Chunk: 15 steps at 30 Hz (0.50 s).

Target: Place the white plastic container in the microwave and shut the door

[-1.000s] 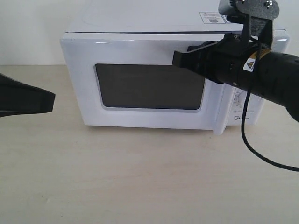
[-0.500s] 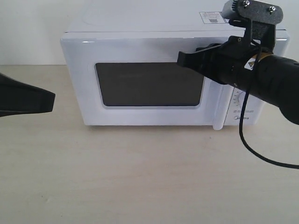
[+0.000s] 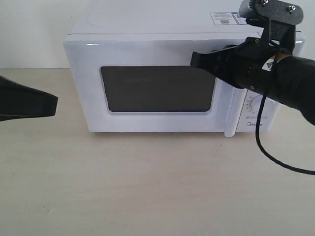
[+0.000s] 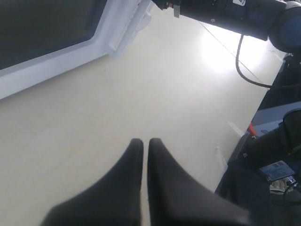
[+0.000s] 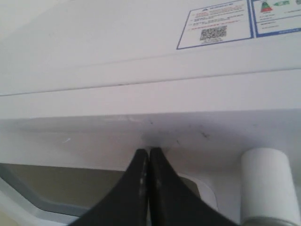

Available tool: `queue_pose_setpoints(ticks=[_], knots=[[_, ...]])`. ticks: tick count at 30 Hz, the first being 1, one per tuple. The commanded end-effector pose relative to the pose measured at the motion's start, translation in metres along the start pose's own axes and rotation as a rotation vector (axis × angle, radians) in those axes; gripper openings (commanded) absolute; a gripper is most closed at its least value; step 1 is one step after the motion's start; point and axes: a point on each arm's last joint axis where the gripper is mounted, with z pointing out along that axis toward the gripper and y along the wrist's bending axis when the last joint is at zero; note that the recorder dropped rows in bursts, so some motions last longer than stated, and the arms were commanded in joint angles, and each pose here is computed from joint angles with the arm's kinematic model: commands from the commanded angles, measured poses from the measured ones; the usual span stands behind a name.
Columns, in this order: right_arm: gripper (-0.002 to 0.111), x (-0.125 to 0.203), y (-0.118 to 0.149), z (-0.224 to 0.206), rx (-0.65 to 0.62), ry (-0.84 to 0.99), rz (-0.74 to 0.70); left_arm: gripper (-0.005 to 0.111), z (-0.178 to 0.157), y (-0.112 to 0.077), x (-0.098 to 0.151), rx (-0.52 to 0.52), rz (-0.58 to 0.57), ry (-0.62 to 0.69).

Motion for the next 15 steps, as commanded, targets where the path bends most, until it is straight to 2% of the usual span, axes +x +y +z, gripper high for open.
queue_pose_setpoints(ticks=[1, 7, 15], knots=[[0.000, -0.011, 0.003, -0.013, -0.022, 0.014, -0.027, 0.004, 0.000, -0.001, -0.002, -0.003, 0.008, -0.007], [0.000, -0.015, 0.008, -0.035, -0.053, 0.116, -0.085, 0.004, 0.000, -0.001, -0.002, 0.000, -0.005, -0.008], [0.000, -0.033, 0.014, -0.086, -0.101, 0.167, -0.164, 0.004, -0.009, -0.013, -0.004, 0.011, 0.014, -0.064]])
